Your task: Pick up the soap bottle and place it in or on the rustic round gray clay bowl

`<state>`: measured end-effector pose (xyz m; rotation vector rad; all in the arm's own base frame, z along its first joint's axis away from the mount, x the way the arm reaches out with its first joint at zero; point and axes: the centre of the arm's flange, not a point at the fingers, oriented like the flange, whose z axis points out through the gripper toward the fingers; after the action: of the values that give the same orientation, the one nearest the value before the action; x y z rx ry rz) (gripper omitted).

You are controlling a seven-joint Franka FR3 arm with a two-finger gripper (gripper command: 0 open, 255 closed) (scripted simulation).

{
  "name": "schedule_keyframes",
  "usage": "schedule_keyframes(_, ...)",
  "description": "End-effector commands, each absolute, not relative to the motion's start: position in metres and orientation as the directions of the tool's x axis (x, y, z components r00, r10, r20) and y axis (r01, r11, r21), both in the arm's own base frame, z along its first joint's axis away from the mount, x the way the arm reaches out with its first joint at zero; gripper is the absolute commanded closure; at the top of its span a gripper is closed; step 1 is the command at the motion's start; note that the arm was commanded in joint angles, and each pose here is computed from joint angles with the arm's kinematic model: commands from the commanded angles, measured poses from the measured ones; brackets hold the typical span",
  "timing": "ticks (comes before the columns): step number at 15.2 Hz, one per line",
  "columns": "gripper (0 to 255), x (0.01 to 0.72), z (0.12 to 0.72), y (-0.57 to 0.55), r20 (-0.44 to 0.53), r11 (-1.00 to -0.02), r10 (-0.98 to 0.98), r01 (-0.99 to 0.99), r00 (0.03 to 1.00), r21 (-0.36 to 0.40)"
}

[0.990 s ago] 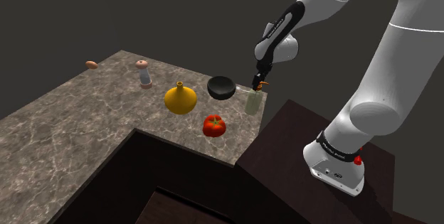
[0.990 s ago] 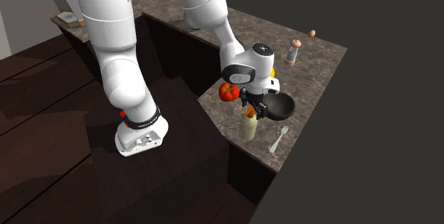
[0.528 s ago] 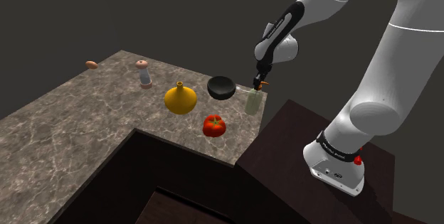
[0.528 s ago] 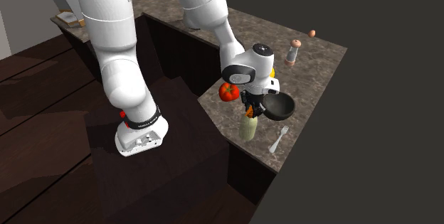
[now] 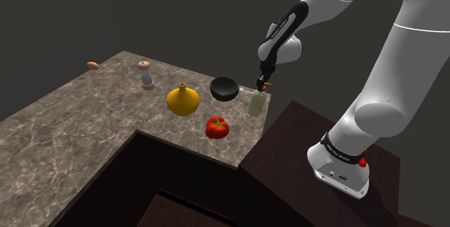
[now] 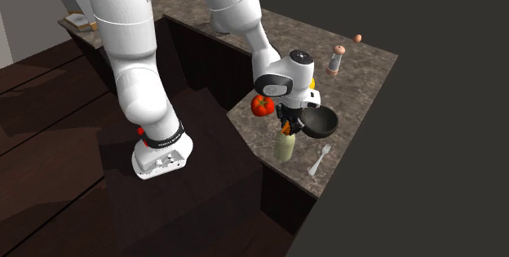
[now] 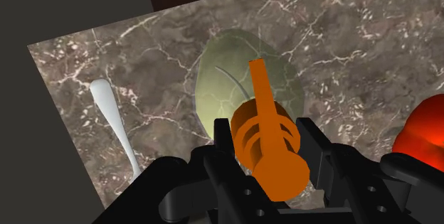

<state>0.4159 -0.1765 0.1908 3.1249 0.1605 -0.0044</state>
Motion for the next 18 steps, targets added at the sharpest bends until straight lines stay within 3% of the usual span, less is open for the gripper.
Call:
schedule_keyframes(1, 255, 0.416, 0.196, -0.177, -0.004, -0.995, 0.102, 0.102, 0.995, 0.012)
schedule_keyframes(18, 255, 0.416, 0.286, -0.177, -0.004, -0.995, 0.102, 0.102, 0.995, 0.012)
